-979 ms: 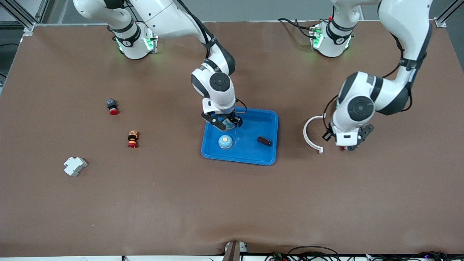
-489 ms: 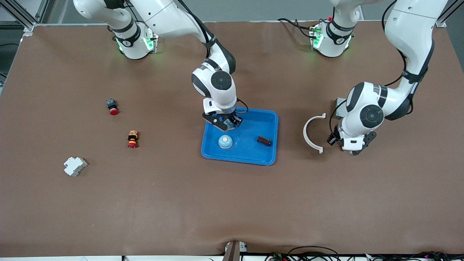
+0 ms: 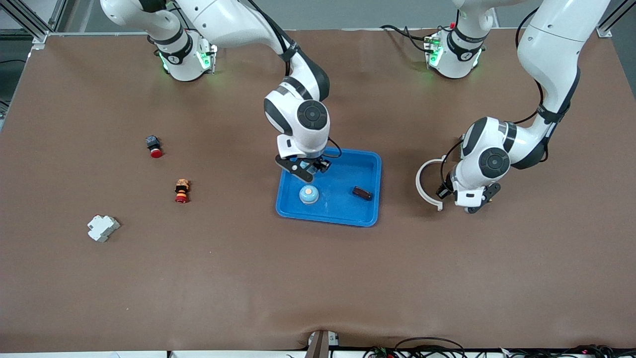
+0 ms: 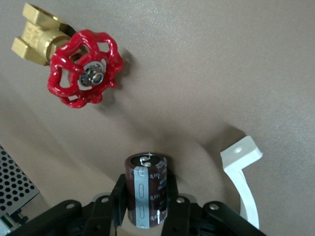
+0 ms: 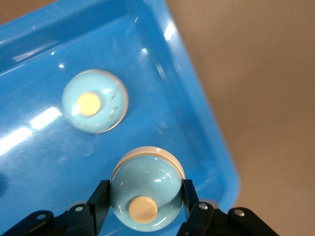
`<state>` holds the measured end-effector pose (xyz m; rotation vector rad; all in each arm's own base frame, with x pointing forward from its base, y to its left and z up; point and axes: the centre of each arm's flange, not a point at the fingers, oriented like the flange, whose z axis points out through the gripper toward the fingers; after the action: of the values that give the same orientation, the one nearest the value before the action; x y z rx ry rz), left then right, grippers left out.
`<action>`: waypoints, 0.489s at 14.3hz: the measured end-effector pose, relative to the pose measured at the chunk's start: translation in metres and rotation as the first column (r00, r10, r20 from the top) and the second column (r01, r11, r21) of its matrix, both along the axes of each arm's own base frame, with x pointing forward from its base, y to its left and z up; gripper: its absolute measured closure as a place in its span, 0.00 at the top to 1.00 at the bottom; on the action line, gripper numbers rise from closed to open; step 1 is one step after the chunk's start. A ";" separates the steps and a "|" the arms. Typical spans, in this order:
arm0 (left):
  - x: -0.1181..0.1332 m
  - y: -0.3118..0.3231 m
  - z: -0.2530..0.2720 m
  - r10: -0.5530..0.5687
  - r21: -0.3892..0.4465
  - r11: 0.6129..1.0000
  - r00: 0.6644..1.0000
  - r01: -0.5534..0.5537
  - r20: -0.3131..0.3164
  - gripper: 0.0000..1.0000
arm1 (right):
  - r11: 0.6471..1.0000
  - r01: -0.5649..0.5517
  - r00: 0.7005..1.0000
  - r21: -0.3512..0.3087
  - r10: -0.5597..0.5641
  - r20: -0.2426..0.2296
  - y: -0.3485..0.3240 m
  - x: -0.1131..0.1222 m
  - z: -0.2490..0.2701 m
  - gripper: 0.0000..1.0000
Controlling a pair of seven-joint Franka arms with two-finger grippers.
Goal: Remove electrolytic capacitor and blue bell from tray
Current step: 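Place the capacitor by the white arc while the right gripper grasps the bell, then grasp the second capacitor with the left gripper while the right gripper carries the bell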
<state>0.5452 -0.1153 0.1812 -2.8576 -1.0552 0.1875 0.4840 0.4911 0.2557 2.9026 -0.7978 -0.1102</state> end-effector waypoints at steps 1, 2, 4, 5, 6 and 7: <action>0.002 0.000 0.002 0.001 -0.001 1.000 1.000 -0.001 0.005 0.45 | 0.999 -0.039 0.999 -0.015 0.038 -0.029 -0.014 0.010 0.010 0.64; 0.006 0.000 0.005 0.003 -0.002 1.000 1.000 -0.003 0.014 0.56 | 0.997 -0.080 0.995 -0.018 0.079 -0.055 -0.033 0.025 0.024 0.64; 0.014 -0.003 0.015 0.006 -0.007 1.000 0.999 -0.006 0.039 0.73 | 0.988 -0.156 0.984 0.005 0.156 -0.087 -0.085 0.059 0.060 0.64; 0.018 -0.007 0.023 0.004 -0.010 1.000 0.998 -0.003 0.055 0.85 | 0.980 -0.196 0.976 0.027 0.197 -0.087 -0.117 0.078 0.080 0.64; 0.023 -0.012 0.034 -0.002 -0.010 1.000 0.998 0.003 0.065 0.94 | 0.969 -0.243 0.966 0.045 0.246 -0.081 -0.154 0.095 0.100 0.64; 0.028 -0.020 0.048 -0.009 -0.007 1.000 0.998 0.009 0.068 1.00 | 0.955 -0.293 0.952 0.054 0.296 -0.072 -0.192 0.110 0.117 0.64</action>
<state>0.5732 -0.1349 0.2289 -2.8939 -1.0555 0.0937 0.5938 0.2989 0.3725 2.9953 -0.3466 -0.2123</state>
